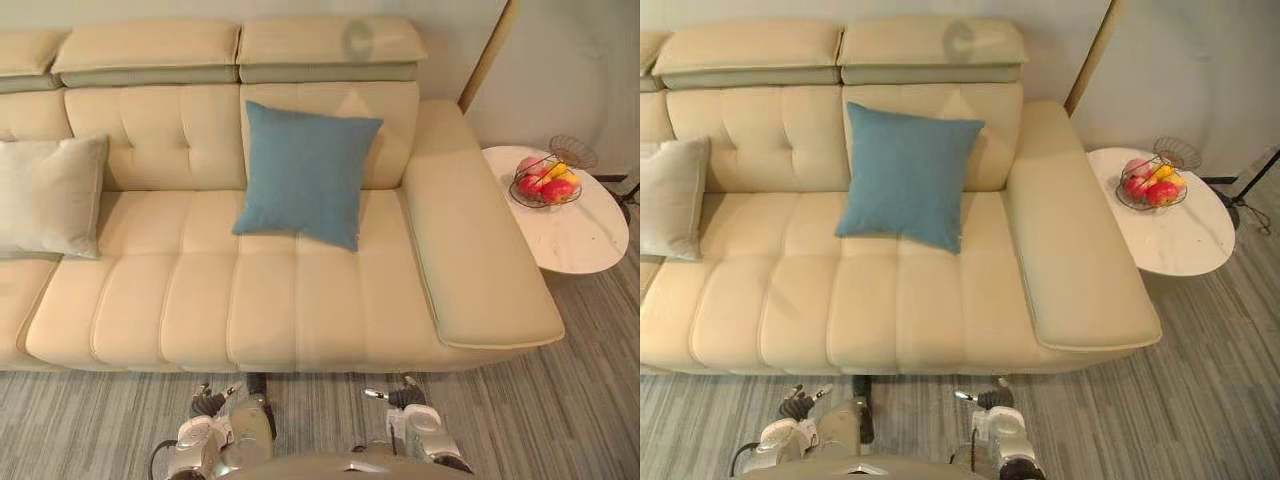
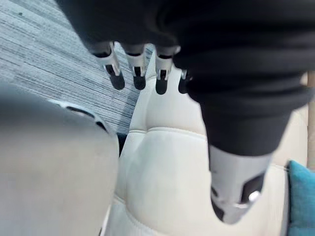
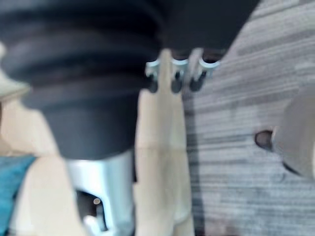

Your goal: Pick up cushions and gather them together orderly.

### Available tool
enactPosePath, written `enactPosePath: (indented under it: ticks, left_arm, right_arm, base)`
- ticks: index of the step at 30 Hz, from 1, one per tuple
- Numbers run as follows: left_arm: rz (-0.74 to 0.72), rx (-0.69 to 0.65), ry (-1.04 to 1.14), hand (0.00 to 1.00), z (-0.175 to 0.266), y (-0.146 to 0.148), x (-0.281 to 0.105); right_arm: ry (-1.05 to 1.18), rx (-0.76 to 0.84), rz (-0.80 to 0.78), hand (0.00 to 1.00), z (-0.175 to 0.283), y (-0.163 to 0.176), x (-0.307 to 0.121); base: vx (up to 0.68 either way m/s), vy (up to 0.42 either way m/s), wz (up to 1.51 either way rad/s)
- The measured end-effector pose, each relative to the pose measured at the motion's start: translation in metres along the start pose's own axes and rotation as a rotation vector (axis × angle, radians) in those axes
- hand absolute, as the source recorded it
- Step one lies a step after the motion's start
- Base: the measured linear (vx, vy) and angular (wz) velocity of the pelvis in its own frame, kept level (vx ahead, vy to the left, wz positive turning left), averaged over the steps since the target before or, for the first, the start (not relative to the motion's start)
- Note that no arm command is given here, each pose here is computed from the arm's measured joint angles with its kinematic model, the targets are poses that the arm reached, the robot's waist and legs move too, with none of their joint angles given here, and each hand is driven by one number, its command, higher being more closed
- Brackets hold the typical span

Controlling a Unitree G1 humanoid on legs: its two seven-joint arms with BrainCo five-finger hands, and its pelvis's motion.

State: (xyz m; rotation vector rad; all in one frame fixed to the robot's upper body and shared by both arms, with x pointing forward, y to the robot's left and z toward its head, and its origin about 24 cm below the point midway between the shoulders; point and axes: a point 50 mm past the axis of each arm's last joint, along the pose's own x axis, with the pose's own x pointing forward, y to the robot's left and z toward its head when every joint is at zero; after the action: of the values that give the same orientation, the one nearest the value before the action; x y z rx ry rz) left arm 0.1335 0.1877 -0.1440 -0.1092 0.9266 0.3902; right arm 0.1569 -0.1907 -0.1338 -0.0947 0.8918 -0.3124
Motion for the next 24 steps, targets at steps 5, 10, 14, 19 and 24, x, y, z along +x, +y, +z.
enactPosePath:
  ticks: [5, 10, 14, 19, 24]
  left_arm:
    - [0.006, 0.009, 0.034, 0.0, -0.011, 0.002, -0.003]
    - [0.009, 0.082, 0.053, 0.0, -0.016, 0.013, -0.002]
    - [-0.009, 0.132, 0.079, 0.0, -0.022, 0.013, -0.002]
    - [-0.041, 0.169, 0.09, 0.0, -0.024, 0.008, -0.002]
    - [-0.049, 0.171, 0.074, 0.0, -0.016, 0.004, 0.001]
  right_arm:
    - [0.056, 0.028, -0.025, 0.0, -0.018, -0.007, -0.004]
    - [0.108, 0.071, -0.031, 0.0, -0.03, -0.006, -0.007]
    - [0.169, 0.122, -0.062, 0.0, -0.041, -0.013, -0.007]
    - [0.179, 0.143, -0.097, 0.0, -0.044, -0.025, -0.006]
    - [0.09, 0.113, -0.049, 0.0, -0.012, -0.012, 0.004]
  base:
    - [-0.13, 0.181, -0.46]
    - [-0.04, 0.146, -0.44]
    - [0.0, 0.045, -0.41]
    - [0.03, -0.022, -0.3]
    - [-0.07, -0.018, -1.37]
